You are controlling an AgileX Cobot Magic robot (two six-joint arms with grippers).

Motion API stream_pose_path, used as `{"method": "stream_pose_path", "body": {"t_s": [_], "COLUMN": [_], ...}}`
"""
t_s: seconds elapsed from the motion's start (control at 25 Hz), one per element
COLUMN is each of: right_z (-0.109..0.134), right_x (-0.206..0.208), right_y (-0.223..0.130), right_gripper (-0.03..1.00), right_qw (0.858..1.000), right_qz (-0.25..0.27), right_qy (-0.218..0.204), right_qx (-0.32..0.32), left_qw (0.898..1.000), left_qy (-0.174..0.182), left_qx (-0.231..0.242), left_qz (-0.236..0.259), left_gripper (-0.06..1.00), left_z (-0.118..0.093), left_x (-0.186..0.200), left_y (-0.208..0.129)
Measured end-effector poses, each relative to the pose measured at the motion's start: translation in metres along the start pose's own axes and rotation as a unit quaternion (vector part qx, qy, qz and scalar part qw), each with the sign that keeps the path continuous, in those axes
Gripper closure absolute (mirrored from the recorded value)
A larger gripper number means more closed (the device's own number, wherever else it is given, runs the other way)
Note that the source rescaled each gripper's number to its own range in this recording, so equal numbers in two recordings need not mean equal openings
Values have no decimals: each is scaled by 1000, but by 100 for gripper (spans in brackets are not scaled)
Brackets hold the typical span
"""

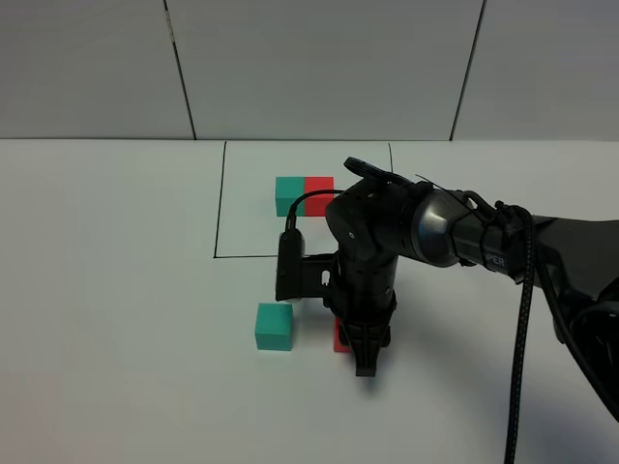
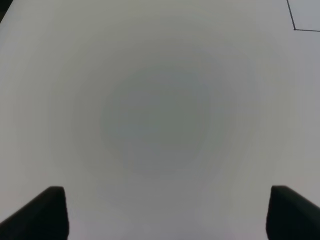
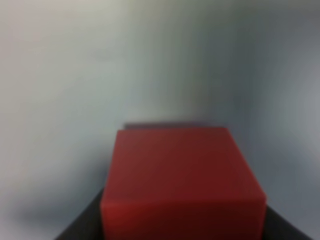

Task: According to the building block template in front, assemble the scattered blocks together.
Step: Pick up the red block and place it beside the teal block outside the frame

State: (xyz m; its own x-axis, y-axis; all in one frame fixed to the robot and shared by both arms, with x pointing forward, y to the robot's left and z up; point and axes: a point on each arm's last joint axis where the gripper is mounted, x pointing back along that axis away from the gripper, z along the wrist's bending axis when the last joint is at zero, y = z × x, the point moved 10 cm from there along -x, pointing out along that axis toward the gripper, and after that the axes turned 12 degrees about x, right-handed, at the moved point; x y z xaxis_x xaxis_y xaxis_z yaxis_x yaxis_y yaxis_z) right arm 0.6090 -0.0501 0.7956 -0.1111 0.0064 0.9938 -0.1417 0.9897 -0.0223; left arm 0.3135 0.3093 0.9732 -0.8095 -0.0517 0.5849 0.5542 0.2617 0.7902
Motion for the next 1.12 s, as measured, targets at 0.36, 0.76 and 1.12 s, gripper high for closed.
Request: {"method": "stream_pose_path", "body": {"t_s": [0.36,0.76,1.12], "right_z": [3,0,-5], "right_x": [-8,-8,-8], "right_y": [5,15,28], "right_gripper": [55,55,55], "right_qw": [1000,999,998], "right_qz": [-9,-36,-57], "right_qy": [11,7,-8], "right_qx": [-8,-26,-30], "left_qw": [1000,1000,1000], "left_qy": [0,0,0], "left_qx": [0,0,0], "left_qz": [0,0,0], "left_gripper": [2,3,3], "left_z": [0,0,0], "left_x": [0,0,0], "left_y": [0,0,0]}}
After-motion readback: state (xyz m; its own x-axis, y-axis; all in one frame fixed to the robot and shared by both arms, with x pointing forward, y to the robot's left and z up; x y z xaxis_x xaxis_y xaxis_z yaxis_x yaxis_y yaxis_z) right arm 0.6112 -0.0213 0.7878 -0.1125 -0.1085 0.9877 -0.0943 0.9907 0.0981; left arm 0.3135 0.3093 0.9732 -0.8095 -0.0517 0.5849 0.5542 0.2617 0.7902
